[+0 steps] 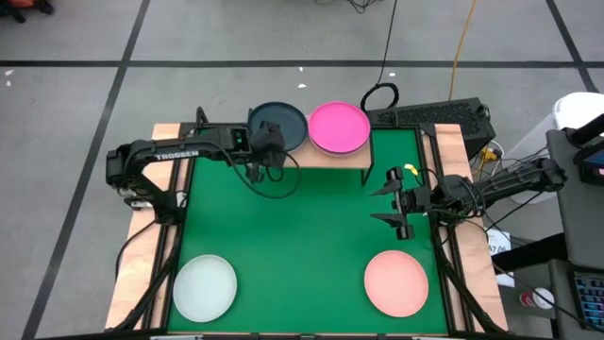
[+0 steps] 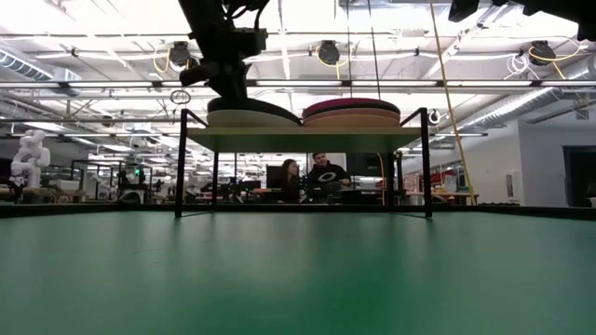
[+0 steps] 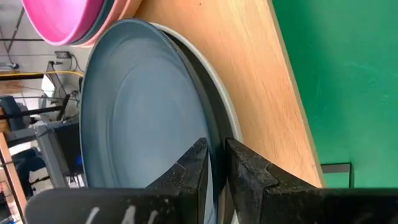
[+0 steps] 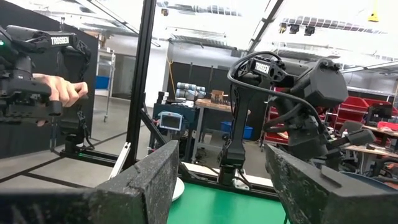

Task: Place and stack plates onto a shelf
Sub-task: Stack the dark blue plate on top of the white plate on the shelf

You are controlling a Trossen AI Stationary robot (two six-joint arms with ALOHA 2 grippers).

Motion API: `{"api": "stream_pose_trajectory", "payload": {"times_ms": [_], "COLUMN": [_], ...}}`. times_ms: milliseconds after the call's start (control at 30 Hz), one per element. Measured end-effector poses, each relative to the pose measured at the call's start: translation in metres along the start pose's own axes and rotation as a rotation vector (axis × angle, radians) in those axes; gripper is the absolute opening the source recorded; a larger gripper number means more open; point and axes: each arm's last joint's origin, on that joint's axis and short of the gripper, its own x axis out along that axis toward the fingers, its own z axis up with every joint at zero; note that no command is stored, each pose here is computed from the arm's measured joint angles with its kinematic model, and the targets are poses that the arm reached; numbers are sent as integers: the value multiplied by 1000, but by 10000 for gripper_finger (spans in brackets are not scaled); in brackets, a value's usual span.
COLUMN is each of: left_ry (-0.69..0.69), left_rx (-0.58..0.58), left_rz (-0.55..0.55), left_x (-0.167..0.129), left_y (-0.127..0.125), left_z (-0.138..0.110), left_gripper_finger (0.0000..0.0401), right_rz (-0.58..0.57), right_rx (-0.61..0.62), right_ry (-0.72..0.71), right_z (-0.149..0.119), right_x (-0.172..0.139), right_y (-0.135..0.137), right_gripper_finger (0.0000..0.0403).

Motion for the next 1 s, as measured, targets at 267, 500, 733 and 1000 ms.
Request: {"api": "stream_pose_trajectory", "payload": {"times_ms": [267, 500, 733, 1000], "left_ry": [27, -75, -48, -3], "left_rx": [-14, -50, -114, -120], "left_rz": [52, 97, 89, 71], "left_x": [-21, -44, -36, -30], "left_y": [4, 6, 9, 11], "left_z": [-2, 9, 6, 1], "left_gripper_finger": [63, 63, 104, 163], "right_rz": [1, 0, -1, -1], "right_rx": [0, -1, 11, 9], "right_ry": [5, 2, 0, -1], "right_z": [0, 0, 0, 0], "right_x": [0, 0, 0, 0], "right_y": [0, 0, 0, 0], "right_gripper_finger": [222, 222, 222, 222]}}
